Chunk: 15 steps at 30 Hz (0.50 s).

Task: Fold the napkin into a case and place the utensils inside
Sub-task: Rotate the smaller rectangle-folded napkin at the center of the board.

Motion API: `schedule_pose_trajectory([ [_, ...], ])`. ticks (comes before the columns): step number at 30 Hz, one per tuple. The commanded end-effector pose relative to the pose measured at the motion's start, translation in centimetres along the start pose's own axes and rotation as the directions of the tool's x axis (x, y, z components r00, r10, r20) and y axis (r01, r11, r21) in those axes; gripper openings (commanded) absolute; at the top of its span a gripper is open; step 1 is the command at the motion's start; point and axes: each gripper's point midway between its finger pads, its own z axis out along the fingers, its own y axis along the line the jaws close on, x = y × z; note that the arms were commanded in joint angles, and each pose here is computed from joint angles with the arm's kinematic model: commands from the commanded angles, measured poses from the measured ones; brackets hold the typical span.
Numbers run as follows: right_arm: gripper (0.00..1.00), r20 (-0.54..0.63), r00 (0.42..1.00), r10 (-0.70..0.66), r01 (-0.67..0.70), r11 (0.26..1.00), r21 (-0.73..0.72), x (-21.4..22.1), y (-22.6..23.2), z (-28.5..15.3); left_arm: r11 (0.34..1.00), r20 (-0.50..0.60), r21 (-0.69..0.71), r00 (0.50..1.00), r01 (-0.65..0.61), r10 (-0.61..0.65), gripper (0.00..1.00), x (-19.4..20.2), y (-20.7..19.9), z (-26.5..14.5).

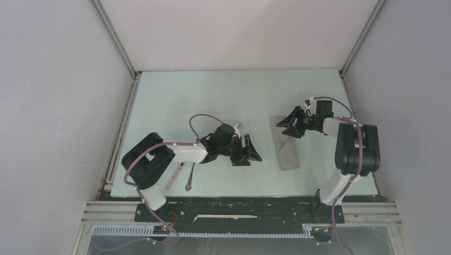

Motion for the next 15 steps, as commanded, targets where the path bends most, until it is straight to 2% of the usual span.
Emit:
schedule_pose_trajectory([
  [1,0.66,0.007,1.000,0.029,-0.028,0.984,-0.174,-3.1,0.8,2.2,0.992,0.069,0.052,0.991,-0.116,0.112,0.79,-0.4,-3.0,-2.5],
  [3,0.66,0.016,0.997,0.070,-0.067,0.990,-0.126,-3.8,-1.8,2.7,0.990,0.078,0.063,0.990,-0.124,0.119,0.80,-0.4,-3.5,-3.0],
  [5,0.65,0.010,0.998,0.067,-0.065,0.992,-0.110,-3.9,-2.1,2.5,0.989,0.082,0.060,0.988,-0.134,0.129,0.79,-0.4,-3.9,-3.4],
  [10,0.68,0.021,0.998,-0.054,0.056,0.990,-0.128,-3.9,2.8,0.8,0.984,0.098,0.054,0.981,-0.172,0.167,0.80,-0.7,-4.9,-4.3],
  [15,0.68,0.040,0.999,-0.015,0.022,0.981,-0.191,-5.9,3.5,1.7,0.982,0.091,0.069,0.982,-0.175,0.168,0.80,-0.9,-5.7,-4.1],
])
